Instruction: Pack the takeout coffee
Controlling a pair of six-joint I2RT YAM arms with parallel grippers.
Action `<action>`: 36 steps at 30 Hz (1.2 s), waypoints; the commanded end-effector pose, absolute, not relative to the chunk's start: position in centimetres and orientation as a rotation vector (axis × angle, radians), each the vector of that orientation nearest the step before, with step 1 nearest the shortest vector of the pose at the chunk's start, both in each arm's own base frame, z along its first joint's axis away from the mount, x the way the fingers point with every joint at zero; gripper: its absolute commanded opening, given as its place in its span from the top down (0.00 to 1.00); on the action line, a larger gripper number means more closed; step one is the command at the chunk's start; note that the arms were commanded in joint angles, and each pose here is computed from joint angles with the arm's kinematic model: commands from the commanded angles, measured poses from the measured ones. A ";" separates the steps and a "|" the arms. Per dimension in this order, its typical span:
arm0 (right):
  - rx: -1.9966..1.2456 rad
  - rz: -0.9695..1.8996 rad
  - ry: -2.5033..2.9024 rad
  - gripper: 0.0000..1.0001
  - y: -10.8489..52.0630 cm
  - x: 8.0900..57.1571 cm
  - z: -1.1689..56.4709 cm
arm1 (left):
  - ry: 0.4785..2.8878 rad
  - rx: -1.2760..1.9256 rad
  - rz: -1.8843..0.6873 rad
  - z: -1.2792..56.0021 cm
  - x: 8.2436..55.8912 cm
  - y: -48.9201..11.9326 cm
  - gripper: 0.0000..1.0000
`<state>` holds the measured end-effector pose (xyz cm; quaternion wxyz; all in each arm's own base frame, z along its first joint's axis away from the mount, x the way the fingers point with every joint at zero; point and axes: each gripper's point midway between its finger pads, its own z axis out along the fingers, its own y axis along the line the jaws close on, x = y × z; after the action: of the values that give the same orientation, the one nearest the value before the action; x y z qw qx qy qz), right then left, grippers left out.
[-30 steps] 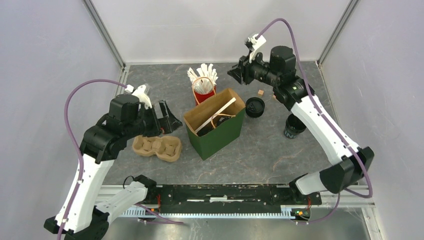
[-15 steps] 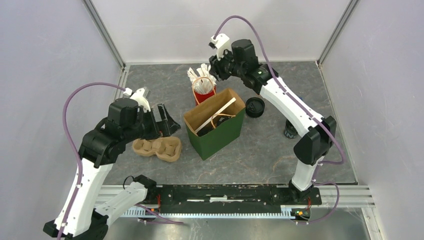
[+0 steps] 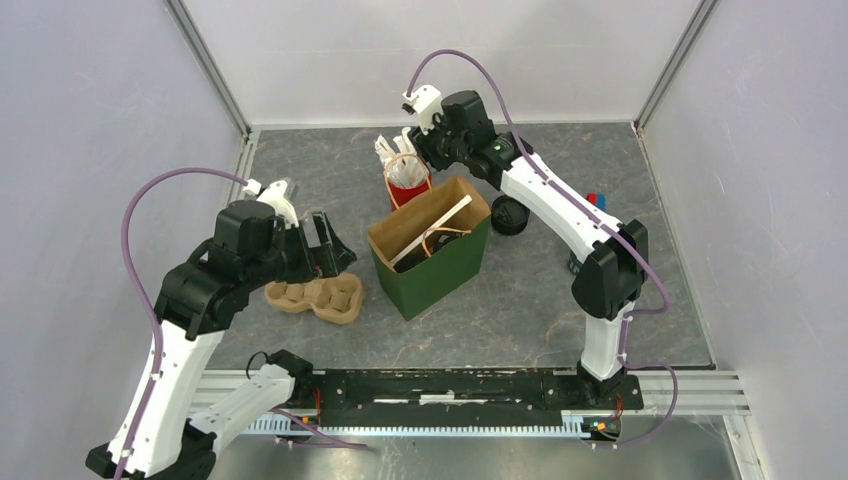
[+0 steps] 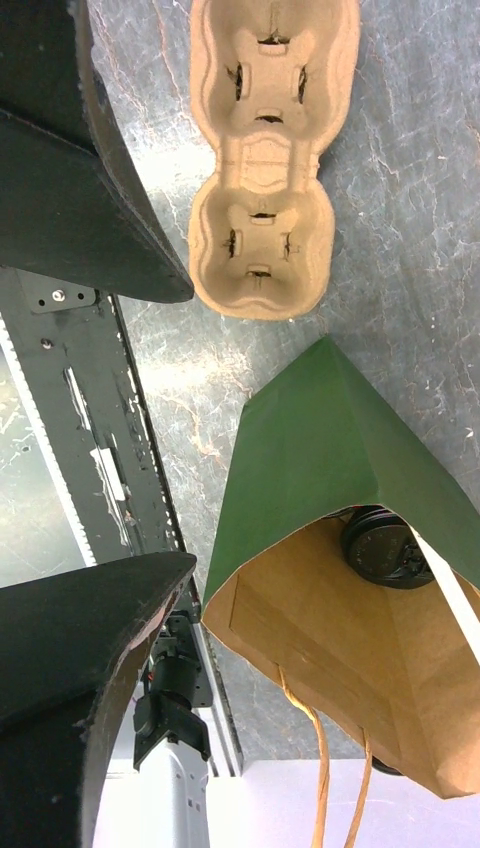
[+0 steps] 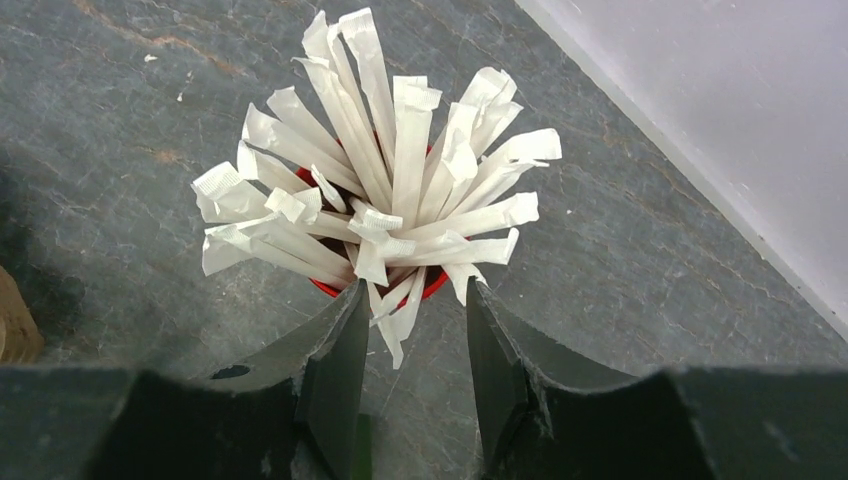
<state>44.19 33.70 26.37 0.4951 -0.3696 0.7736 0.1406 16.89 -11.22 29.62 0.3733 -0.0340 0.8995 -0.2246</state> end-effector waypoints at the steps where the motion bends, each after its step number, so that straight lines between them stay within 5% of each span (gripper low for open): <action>1: -0.890 0.329 1.843 0.53 33.9 44.6 27.8 | 2.290 -0.053 -0.530 29.5 17.1 -10.6 0.00; 19: -0.905 0.353 1.882 0.54 34.4 44.6 26.2 | 2.290 -0.047 -0.529 29.6 17.1 -10.6 0.00; 26: -0.894 0.343 1.850 0.89 34.2 44.8 27.7 | 2.289 -0.043 -0.524 29.7 17.1 -10.6 0.00; 32: -0.863 0.340 1.774 0.83 34.1 44.8 30.7 | 2.294 -0.046 -0.521 29.6 17.3 -10.7 0.00; 36: -0.884 0.353 1.742 0.99 34.4 44.7 31.4 | 2.296 -0.043 -0.523 29.6 17.4 -10.8 0.00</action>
<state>44.66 34.00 25.81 0.4886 -0.3768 0.7751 0.1360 16.90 -11.14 29.27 0.3670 -0.0320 0.9037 -0.2182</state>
